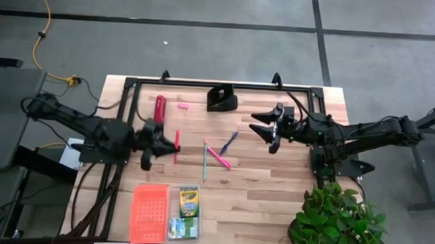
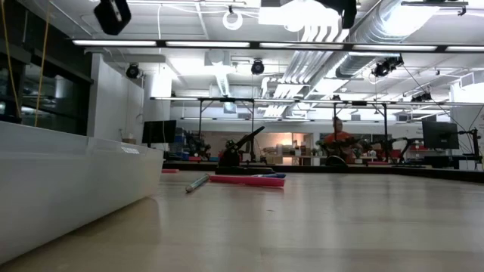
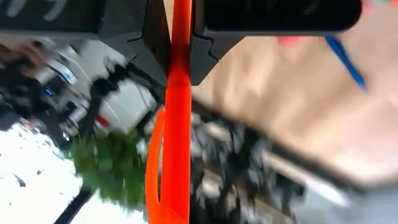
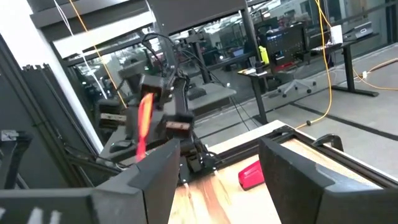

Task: Pack school essentials
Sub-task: Put the orange pen into the supply box

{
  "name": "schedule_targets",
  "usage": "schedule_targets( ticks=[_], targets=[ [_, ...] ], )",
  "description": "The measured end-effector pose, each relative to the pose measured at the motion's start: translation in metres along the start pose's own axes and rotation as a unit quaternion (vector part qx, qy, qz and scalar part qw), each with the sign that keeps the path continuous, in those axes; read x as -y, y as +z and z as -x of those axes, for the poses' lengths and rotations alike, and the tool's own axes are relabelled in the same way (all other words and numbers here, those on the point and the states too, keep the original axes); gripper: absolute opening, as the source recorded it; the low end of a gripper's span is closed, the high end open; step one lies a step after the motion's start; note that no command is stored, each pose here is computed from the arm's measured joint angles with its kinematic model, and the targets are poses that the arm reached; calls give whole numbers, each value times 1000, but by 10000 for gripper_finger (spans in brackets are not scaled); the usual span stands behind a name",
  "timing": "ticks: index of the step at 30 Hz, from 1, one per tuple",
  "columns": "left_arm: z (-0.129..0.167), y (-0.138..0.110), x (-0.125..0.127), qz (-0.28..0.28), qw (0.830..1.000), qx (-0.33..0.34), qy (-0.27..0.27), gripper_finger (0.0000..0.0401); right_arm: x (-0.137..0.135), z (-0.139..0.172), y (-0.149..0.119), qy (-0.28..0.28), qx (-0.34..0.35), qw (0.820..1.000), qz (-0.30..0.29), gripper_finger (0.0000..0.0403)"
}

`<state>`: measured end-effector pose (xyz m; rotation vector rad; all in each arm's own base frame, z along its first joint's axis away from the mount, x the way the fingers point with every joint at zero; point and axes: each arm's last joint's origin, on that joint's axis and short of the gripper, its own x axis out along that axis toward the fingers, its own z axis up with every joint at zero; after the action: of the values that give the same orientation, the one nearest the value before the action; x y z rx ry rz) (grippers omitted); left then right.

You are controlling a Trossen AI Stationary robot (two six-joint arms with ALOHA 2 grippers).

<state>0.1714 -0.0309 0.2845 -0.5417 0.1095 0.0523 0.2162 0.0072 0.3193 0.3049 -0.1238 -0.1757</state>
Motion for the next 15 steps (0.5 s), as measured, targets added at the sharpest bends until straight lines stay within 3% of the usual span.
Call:
schedule_targets(
  ticks=[8,15],
  targets=[
    [-24,-46,42,175,977,-119,14,17,2,0,-4,-9,-23,1000,8,211],
    [-41,-101,82,333,932,-83,115,17,7,-1,-6,-22,-35,999,12,211]
  ],
)
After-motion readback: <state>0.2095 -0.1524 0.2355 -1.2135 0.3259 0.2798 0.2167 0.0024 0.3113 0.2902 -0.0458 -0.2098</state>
